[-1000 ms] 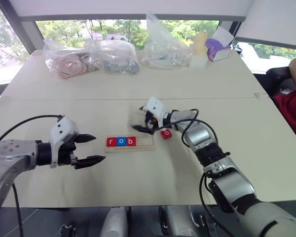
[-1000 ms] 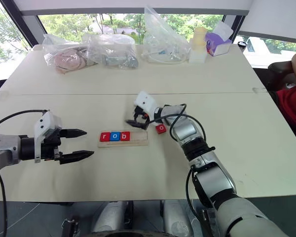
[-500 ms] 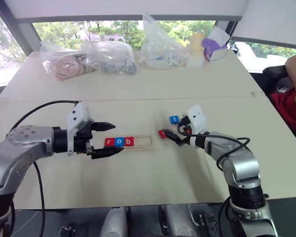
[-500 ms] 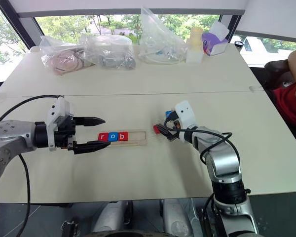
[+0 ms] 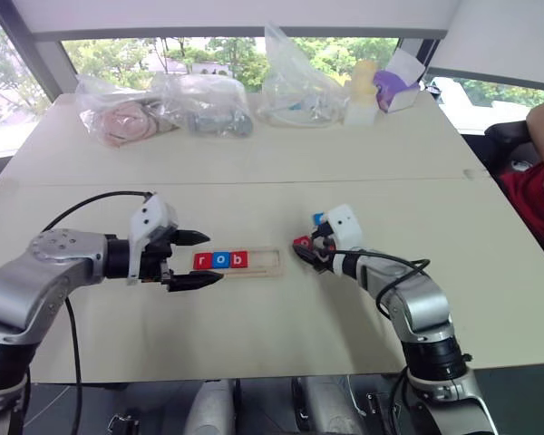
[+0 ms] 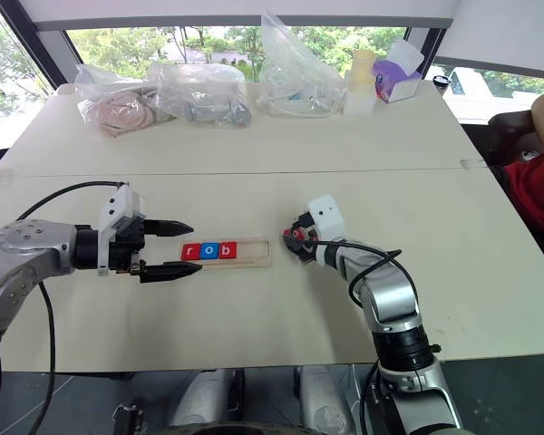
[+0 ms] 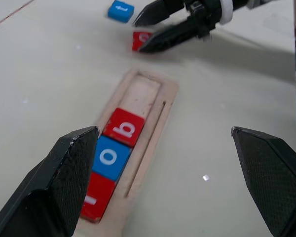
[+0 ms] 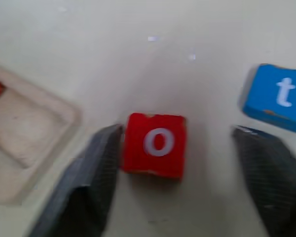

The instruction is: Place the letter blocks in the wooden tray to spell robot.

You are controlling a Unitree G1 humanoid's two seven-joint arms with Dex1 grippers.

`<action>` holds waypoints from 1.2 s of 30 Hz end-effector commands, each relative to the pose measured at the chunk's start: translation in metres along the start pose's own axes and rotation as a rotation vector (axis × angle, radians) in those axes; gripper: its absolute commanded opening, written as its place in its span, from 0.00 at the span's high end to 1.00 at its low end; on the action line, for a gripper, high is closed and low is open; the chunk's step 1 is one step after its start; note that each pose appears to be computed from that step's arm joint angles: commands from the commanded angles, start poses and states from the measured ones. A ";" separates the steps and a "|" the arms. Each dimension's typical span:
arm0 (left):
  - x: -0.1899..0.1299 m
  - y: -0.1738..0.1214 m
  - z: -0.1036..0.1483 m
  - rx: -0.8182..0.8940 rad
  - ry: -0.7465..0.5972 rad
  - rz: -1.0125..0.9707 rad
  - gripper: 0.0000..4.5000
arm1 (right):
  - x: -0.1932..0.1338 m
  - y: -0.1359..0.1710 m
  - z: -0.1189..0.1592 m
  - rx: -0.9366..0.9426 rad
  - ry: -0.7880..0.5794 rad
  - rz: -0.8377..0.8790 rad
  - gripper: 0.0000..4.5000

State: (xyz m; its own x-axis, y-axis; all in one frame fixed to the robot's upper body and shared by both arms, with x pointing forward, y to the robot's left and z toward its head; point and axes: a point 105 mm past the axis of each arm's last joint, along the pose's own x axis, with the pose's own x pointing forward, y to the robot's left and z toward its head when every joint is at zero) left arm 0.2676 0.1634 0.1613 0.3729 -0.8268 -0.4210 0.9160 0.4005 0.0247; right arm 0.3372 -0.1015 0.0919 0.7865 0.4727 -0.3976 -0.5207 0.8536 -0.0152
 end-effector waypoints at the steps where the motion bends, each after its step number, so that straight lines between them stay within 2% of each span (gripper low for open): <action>1: -0.005 0.001 0.007 0.041 -0.014 0.017 0.00 | 0.000 0.009 -0.001 -0.015 0.001 0.024 0.65; 2: -0.005 0.001 0.007 0.041 -0.017 0.017 0.00 | -0.001 0.010 -0.002 -0.016 0.001 0.028 0.75; 7: -0.002 -0.002 0.011 0.054 -0.033 0.001 0.00 | -0.007 0.003 0.007 -0.004 -0.031 -0.038 0.75; 12: 0.011 -0.011 0.026 0.102 -0.084 -0.056 0.00 | -0.038 -0.028 0.025 0.152 -0.118 -0.297 0.75; 15: 0.020 -0.014 0.033 0.124 -0.102 -0.095 0.00 | -0.050 -0.028 0.017 0.346 -0.104 -0.374 0.75; 18: 0.026 -0.013 0.038 0.133 -0.113 -0.114 0.00 | -0.051 -0.020 0.007 0.464 -0.053 -0.387 0.75; 24: 0.032 -0.016 0.049 0.157 -0.113 -0.143 0.00 | -0.042 0.002 -0.015 0.529 0.073 -0.343 0.75; 26: 0.033 -0.015 0.050 0.157 -0.111 -0.146 0.00 | -0.040 0.007 -0.018 0.525 0.095 -0.333 0.52; 28: 0.034 -0.014 0.050 0.155 -0.109 -0.148 0.00 | -0.041 0.004 -0.018 0.513 0.096 -0.341 0.34; 31: 0.032 -0.014 0.047 0.149 -0.100 -0.153 0.00 | -0.050 -0.012 -0.009 0.469 0.061 -0.388 0.00; 34: 0.027 -0.014 0.044 0.141 -0.088 -0.159 0.00 | -0.060 -0.032 0.011 0.307 -0.019 -0.371 0.00; 36: 0.022 -0.016 0.041 0.140 -0.078 -0.171 0.00 | -0.065 -0.045 0.031 0.114 -0.097 -0.277 0.00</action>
State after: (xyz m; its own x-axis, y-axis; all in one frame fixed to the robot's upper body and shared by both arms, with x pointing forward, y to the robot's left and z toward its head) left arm 0.2709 0.1192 0.1796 0.2182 -0.9026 -0.3711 0.9755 0.2128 0.0562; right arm 0.3132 -0.1695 0.1227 0.9005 0.1117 -0.4202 -0.1052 0.9937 0.0387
